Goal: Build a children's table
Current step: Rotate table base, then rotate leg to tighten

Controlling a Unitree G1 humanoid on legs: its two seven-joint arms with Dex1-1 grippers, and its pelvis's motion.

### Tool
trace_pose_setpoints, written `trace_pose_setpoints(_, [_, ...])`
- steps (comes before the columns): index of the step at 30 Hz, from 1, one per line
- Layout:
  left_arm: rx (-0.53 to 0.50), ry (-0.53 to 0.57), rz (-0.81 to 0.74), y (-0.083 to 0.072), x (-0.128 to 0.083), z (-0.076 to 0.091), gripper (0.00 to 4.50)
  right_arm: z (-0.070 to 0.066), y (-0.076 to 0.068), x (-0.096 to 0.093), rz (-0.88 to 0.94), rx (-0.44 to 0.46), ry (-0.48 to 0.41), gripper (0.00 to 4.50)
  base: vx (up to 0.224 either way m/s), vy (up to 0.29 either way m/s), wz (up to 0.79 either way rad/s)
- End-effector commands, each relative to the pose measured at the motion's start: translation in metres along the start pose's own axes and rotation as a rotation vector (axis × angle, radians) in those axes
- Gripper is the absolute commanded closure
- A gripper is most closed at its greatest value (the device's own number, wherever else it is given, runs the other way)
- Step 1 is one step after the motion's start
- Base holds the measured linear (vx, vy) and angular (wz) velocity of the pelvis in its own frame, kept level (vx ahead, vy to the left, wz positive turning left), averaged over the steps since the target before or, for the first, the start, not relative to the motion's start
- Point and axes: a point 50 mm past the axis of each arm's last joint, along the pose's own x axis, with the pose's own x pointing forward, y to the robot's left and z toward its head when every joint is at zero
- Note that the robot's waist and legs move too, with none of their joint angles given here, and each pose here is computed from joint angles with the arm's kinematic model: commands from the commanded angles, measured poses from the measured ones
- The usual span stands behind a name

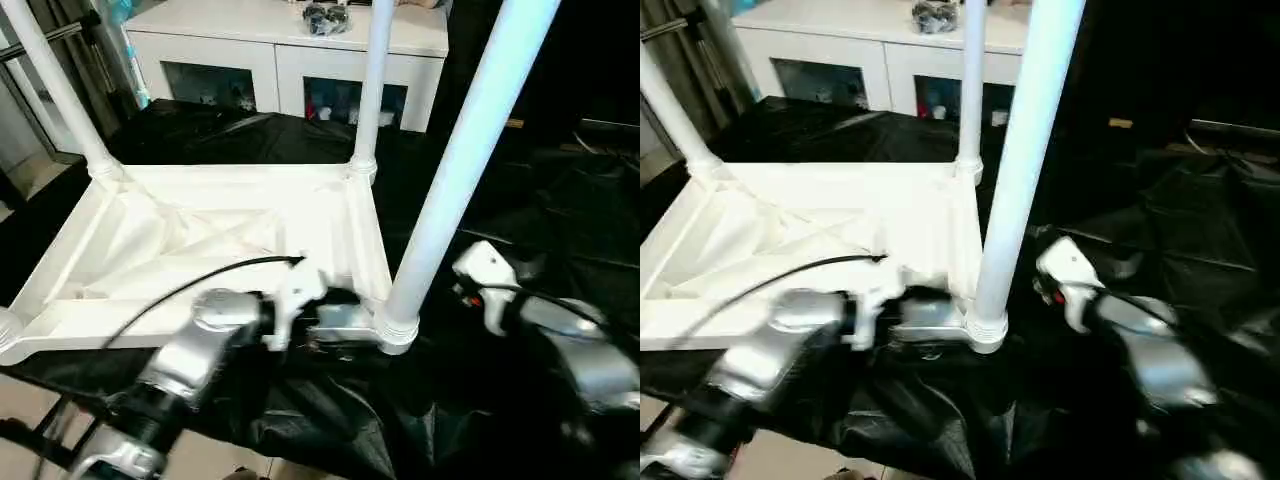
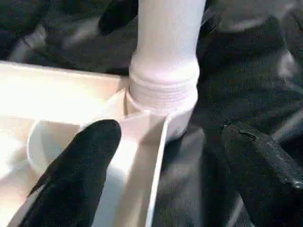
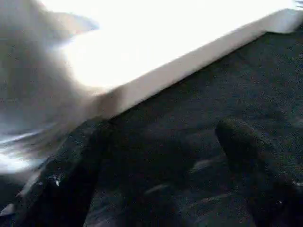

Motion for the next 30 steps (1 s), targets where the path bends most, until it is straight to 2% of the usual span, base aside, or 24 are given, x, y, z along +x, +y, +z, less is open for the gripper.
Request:
trace_pose_setpoints(1, [0.015, 0.050, -0.011, 0.003, 0.000, -0.001, 0.76, 0.010, 0.006, -0.006, 0.087, -0.013, -0.019, 0.46, 0.000, 0.000, 0.00])
trace_pose_setpoints(5, [0.026, 0.134, -0.034, 0.007, -0.002, -0.008, 1.06, 0.016, 0.019, -0.031, 0.255, -0.015, 0.036, 0.46, 0.000, 0.000, 0.00])
trace_pose_setpoints(9, [0.015, 0.128, -0.027, 0.013, 0.001, -0.006, 1.44, 0.017, 0.023, -0.038, 0.282, 0.007, 0.053, 0.46, 0.000, 0.000, 0.00])
trace_pose_setpoints(17, [0.003, 0.187, -0.058, 0.022, -0.003, -0.007, 2.19, 0.019, 0.032, -0.043, 0.316, 0.027, 0.076, 0.46, 0.000, 0.000, 0.00])
trace_pose_setpoints(30, [-0.026, 0.248, -0.077, 0.022, -0.005, -0.014, 3.09, 0.018, 0.031, -0.043, 0.296, 0.030, 0.087, 0.46, 0.000, 0.000, 0.00])
